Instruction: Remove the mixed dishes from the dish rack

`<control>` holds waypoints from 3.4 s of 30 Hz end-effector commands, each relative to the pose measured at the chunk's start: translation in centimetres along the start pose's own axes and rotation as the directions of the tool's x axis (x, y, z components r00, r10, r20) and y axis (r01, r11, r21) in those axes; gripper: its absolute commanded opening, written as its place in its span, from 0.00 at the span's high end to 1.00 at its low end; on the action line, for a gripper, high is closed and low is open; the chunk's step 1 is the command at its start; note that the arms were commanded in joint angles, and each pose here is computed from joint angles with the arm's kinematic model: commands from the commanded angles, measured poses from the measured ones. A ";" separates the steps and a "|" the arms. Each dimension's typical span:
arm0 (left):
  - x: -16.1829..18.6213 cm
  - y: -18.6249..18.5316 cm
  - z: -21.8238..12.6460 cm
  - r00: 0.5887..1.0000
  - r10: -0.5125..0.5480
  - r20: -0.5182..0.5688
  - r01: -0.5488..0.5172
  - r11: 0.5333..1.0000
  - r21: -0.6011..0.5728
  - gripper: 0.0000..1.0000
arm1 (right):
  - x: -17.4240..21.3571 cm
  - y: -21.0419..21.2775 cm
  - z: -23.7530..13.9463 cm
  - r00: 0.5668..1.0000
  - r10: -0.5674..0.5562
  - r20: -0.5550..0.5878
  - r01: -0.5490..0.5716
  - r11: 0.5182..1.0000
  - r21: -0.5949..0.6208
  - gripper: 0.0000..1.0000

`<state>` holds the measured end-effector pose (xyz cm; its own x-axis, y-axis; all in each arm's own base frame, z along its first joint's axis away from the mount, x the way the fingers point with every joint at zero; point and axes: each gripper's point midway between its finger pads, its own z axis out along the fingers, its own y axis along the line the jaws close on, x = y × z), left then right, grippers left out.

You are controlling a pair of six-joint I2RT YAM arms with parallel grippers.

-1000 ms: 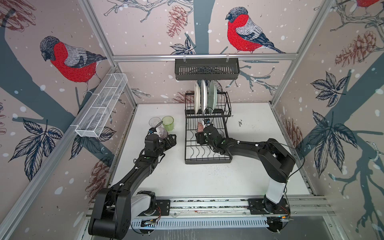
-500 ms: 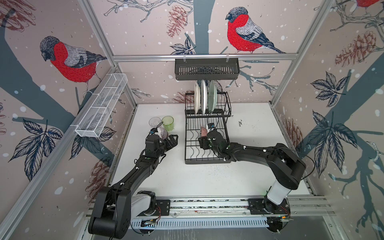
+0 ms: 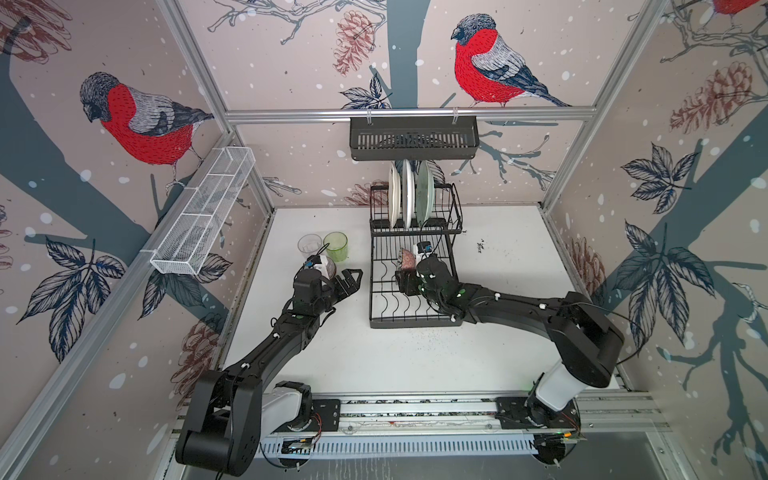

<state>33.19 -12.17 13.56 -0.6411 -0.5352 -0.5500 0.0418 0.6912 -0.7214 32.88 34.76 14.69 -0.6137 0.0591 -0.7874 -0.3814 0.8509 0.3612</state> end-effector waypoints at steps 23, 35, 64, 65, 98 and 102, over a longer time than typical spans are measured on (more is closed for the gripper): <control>1.8 -5.9 0.9 0.998 0.058 -0.026 -0.053 0.985 0.167 0.02 | -3.5 6.3 -4.8 0.988 -0.006 0.156 0.033 0.984 -0.174 0.46; 2.4 -7.0 1.8 0.997 0.020 -0.080 -0.001 0.974 0.225 0.04 | -4.2 9.0 -5.9 0.985 -0.004 0.175 0.053 0.961 -0.272 0.46; 2.9 -8.7 2.1 0.991 -0.003 -0.131 0.045 0.947 0.319 0.77 | -3.4 11.1 -5.2 0.988 -0.033 0.154 0.086 0.933 -0.349 0.46; 2.9 -8.7 2.1 0.991 -0.003 -0.134 0.046 0.947 0.319 0.82 | -3.4 11.1 -5.2 0.988 -0.032 0.153 0.084 0.934 -0.348 0.45; 2.5 -7.9 1.8 0.994 0.036 -0.108 -0.007 0.967 0.255 1.00 | -2.4 6.0 -6.0 0.981 0.009 0.193 0.010 0.996 -0.093 0.01; 2.6 -7.9 1.7 0.994 0.037 -0.107 -0.008 0.967 0.256 1.00 | -1.9 5.5 -6.5 0.980 0.014 0.197 0.001 0.997 -0.075 0.00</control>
<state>32.21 -19.70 15.81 -0.7448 -0.4567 -0.4865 0.1910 0.5526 -0.8113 27.21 36.72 20.97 -0.4873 0.1320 -0.8632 -0.4706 0.7930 0.3869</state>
